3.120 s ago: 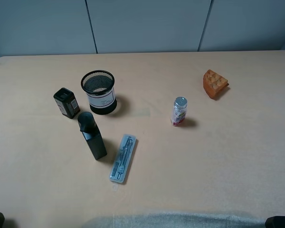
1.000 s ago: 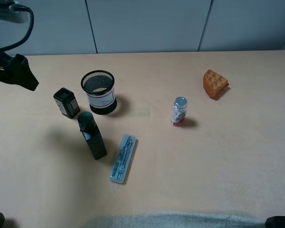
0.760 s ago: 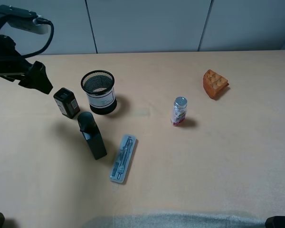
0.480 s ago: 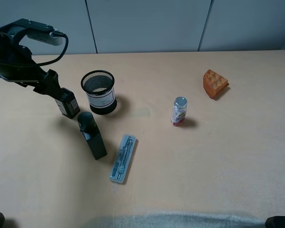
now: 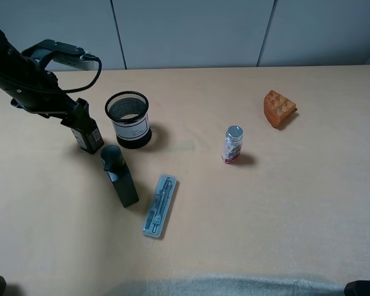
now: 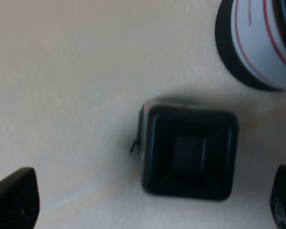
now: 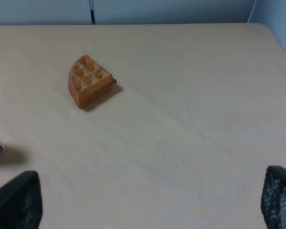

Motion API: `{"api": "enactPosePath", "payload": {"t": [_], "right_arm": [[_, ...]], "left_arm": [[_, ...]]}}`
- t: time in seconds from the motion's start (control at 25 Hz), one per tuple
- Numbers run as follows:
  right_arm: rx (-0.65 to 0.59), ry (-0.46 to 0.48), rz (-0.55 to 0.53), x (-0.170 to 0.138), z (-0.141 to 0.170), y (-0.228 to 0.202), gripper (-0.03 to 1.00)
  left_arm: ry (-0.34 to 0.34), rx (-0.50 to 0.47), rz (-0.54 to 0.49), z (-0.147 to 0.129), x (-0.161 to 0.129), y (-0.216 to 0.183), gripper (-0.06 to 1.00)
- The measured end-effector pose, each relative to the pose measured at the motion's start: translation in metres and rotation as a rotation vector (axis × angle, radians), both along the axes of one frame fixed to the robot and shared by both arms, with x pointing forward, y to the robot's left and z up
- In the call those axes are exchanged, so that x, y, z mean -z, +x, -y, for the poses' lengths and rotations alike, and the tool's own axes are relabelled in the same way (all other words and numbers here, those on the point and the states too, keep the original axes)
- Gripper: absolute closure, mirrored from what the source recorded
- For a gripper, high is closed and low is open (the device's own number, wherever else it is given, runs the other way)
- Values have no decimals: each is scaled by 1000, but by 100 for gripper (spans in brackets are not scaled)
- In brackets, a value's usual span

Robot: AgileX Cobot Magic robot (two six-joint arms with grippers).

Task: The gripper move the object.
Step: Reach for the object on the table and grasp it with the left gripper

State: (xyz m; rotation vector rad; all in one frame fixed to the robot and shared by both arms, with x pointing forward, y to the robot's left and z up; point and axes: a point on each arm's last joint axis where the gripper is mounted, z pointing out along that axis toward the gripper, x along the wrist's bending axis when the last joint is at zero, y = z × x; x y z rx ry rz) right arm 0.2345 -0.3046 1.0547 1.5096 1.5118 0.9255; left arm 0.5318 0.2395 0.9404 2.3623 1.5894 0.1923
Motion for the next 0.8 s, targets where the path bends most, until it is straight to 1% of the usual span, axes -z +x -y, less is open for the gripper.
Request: {"api": "enactPosePath", "payload": {"t": [0.12,0.32,0.8], "right_arm": [[0,0,0,0,0,0,28],[0,0,0,0,0,0,28],[0,0,0,0,0,0,28]], "left_arm": [[-19,8,4,2,5,3,-2],[-34,20,-25,5,18,5,-2],[-16,45,-70,10,45,9,-2]]}}
